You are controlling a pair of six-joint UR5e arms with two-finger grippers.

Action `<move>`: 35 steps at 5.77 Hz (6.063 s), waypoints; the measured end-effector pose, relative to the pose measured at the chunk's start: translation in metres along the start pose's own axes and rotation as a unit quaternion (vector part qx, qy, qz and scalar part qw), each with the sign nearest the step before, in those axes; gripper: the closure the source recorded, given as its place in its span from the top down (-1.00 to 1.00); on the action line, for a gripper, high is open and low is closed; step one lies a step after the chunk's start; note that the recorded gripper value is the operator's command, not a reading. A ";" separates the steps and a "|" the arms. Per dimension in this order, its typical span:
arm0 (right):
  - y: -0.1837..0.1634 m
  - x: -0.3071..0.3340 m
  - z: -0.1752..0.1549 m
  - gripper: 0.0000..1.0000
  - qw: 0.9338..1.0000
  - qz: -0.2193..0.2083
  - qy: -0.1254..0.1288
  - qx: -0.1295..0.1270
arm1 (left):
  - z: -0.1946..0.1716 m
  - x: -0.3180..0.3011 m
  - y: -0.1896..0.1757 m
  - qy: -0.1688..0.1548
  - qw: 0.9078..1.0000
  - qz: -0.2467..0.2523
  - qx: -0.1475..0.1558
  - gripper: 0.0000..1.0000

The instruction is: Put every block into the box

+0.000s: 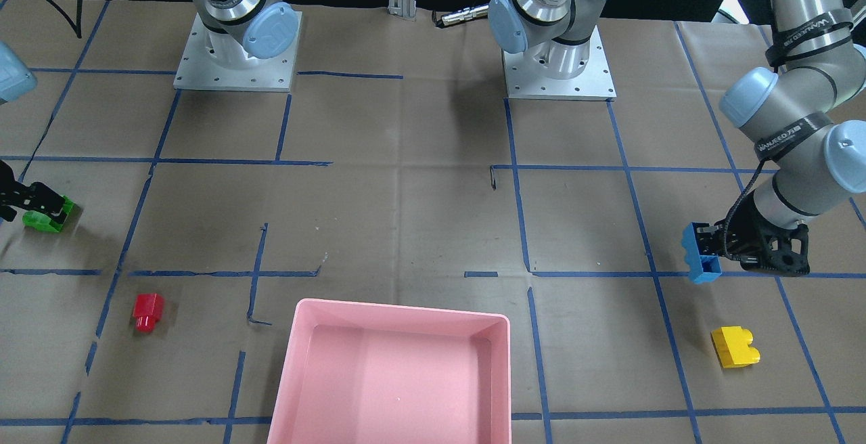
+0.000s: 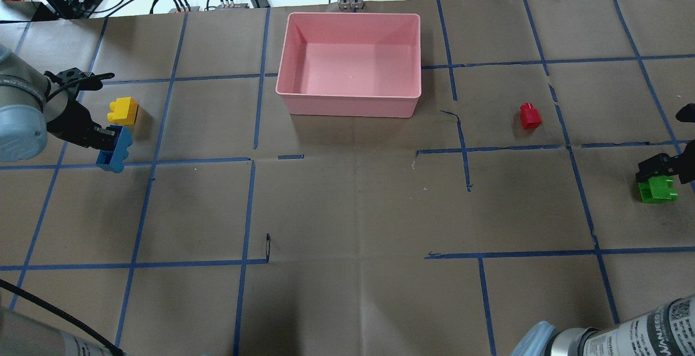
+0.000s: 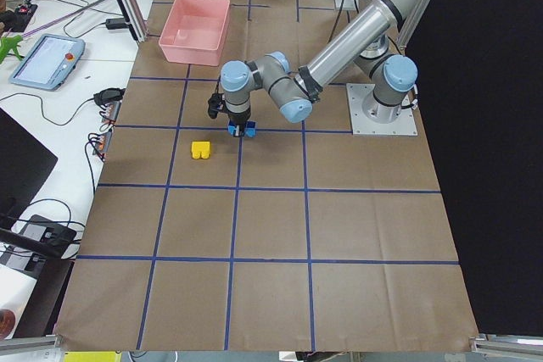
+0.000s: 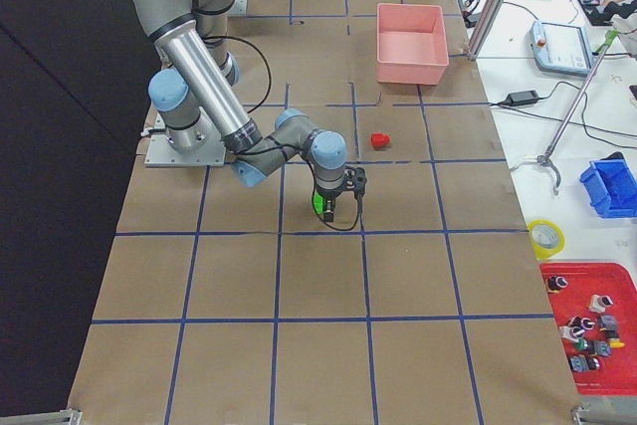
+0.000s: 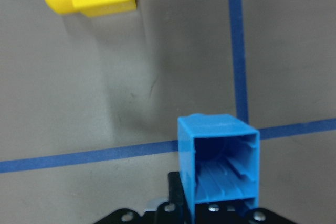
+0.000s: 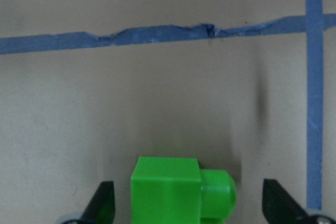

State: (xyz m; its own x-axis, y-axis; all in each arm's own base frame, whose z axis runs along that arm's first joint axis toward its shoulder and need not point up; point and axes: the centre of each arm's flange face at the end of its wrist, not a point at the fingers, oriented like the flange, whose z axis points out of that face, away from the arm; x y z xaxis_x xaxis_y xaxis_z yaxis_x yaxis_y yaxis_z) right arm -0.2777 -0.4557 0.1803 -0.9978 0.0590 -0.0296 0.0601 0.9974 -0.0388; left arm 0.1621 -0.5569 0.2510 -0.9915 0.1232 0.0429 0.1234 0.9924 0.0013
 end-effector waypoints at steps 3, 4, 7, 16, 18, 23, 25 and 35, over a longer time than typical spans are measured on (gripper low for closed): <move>0.007 -0.005 0.007 0.85 1.000 -0.003 -0.004 -0.013 | -0.065 0.038 -0.041 -0.005 0.999 0.027 0.040 -1.00; 0.008 -0.005 0.007 0.50 1.000 -0.003 -0.004 -0.014 | -0.110 0.089 -0.075 -0.005 0.997 0.037 0.062 -1.00; 0.006 -0.003 0.006 -0.43 1.000 -0.005 0.000 -0.012 | -0.158 0.267 -0.125 0.020 0.996 -0.043 0.070 -1.00; -0.145 -0.075 -0.179 -0.54 0.986 -0.138 0.047 0.076 | -0.059 0.462 -0.171 0.024 0.986 -0.115 0.121 0.97; -0.177 -0.172 -0.208 -0.54 0.979 -0.178 -0.002 0.096 | -0.093 0.403 -0.175 0.015 0.986 -0.107 0.125 0.98; -0.213 -0.463 -0.183 -0.52 0.937 -0.188 -0.250 0.158 | -0.148 0.128 -0.143 -0.024 0.997 -0.019 0.067 0.99; -0.221 -0.526 -0.148 0.94 0.925 -0.206 -0.264 0.180 | -0.136 0.057 -0.129 -0.022 0.999 -0.024 0.044 0.99; -0.173 -0.378 -0.180 0.74 0.991 -0.130 0.002 -0.012 | 0.058 -0.075 -0.136 0.007 0.998 -0.055 -0.002 0.98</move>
State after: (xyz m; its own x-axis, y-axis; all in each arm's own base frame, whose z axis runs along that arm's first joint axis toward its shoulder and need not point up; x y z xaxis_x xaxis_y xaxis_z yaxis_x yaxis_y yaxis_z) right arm 0.0840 -0.6435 0.3777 -0.9796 -0.2004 -0.0172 -0.2000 0.9796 -0.0201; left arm 0.2169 -0.7006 0.1894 -0.9983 0.0141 0.0569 0.0147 0.9998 0.0113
